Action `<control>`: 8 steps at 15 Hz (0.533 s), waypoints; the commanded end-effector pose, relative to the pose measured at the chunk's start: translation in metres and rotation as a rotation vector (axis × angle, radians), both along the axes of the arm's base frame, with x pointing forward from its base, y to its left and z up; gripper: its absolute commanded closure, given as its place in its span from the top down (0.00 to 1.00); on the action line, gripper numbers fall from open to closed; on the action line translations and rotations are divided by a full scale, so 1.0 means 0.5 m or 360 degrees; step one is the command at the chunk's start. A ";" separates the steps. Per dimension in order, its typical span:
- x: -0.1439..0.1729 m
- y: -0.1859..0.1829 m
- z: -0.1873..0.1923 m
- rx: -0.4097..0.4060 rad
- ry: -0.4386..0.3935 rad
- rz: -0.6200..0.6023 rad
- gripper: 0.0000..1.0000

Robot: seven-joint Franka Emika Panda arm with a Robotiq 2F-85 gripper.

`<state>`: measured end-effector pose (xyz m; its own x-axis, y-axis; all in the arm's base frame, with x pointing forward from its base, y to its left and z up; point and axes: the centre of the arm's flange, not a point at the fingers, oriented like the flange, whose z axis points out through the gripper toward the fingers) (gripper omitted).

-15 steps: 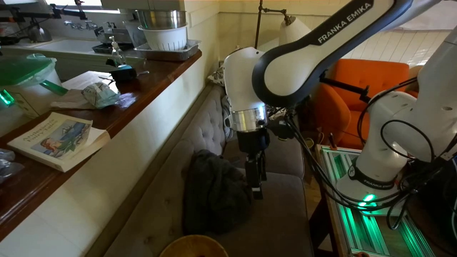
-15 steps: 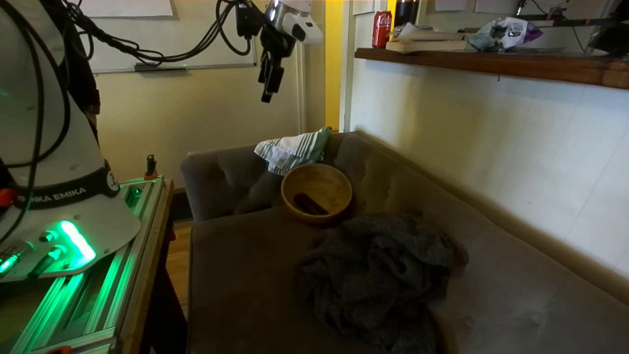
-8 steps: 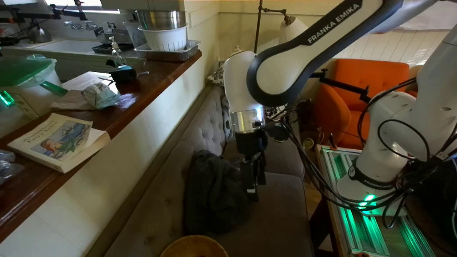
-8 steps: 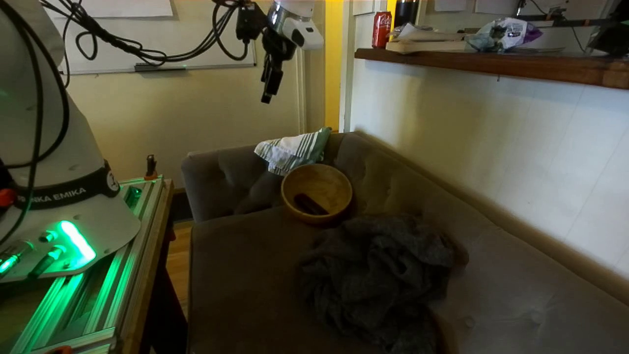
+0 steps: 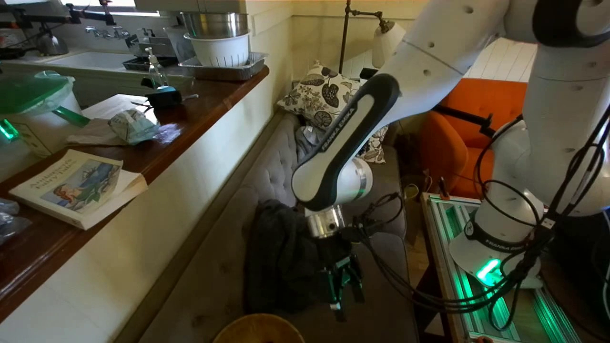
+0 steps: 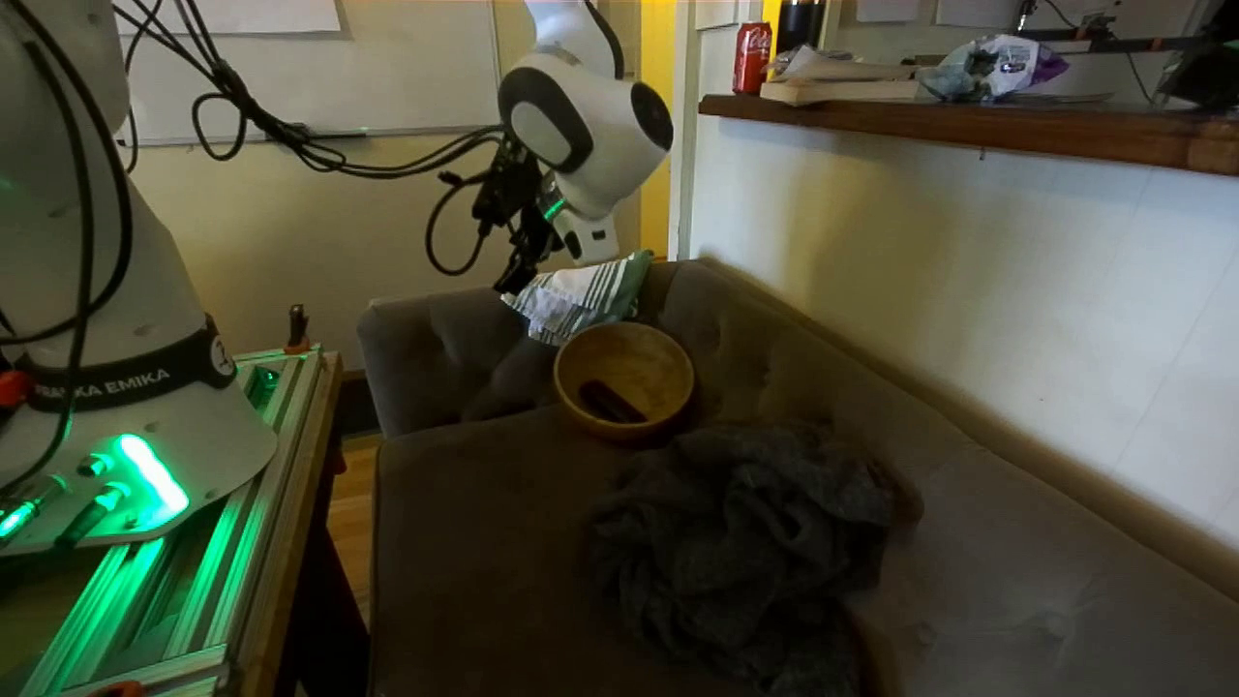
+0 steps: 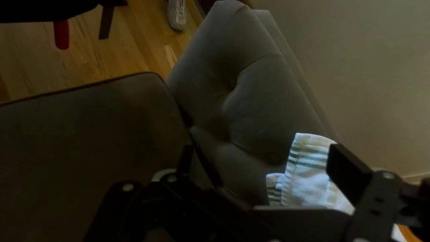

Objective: Remove the black remote from the wooden bowl and put it on the wooden top counter

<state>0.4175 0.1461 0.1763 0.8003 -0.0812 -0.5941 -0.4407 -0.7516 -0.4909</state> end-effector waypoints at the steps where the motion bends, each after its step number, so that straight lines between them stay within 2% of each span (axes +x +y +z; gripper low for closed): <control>1: 0.013 0.100 -0.089 0.0047 0.0094 0.0072 1.00; 3: 0.005 0.177 -0.103 0.0025 0.0090 0.0107 1.00; 5: -0.007 0.258 -0.106 -0.0049 0.0030 0.0264 1.00; 8: -0.037 0.342 -0.081 0.0040 -0.0024 0.0610 1.00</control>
<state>0.3979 0.2827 0.1283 0.7880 0.1109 -0.6056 -0.2550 -0.8365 -0.4850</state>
